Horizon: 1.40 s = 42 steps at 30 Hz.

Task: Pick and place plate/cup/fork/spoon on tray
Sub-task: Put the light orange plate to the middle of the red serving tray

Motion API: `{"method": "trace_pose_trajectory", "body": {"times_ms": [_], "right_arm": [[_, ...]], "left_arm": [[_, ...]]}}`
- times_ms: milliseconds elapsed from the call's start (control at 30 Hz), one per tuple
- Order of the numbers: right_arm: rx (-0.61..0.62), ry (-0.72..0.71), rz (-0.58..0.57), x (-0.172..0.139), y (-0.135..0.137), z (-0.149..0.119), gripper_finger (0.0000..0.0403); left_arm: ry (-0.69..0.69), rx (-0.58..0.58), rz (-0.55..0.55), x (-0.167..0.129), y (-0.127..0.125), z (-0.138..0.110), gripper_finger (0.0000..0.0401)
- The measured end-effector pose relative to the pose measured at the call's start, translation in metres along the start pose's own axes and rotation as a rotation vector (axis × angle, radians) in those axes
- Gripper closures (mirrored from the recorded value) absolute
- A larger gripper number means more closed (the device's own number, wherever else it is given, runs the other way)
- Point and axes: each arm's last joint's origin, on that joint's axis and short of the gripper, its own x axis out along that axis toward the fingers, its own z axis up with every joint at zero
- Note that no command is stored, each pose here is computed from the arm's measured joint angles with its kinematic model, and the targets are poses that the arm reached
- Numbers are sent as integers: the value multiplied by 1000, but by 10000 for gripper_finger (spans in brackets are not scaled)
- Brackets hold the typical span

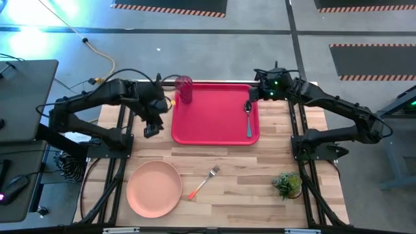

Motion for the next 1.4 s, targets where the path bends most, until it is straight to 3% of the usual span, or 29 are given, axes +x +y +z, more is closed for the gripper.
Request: {"method": "trace_pose_trajectory", "body": {"times_ms": [233, 400, 700, 1033, 1400], "right_arm": [[-6, 6, 11, 0, 0, 0, 329], [-81, 22, 43, 0, 1, 0, 329], [-160, 28, 58, 0, 2, -1, 329], [-199, 26, 59, 0, 2, 0, 329], [-210, 25, 60, -1, 2, 0, 329]], "left_arm": [[18, 36, 32, 5, -28, -5, 277], [25, 53, 43, 11, -43, -7, 277], [97, 29, 33, 61, -55, -24, 277], [169, -18, 40, 108, -56, -49, 277], [204, -12, 39, 140, -51, -68, 277]]}}
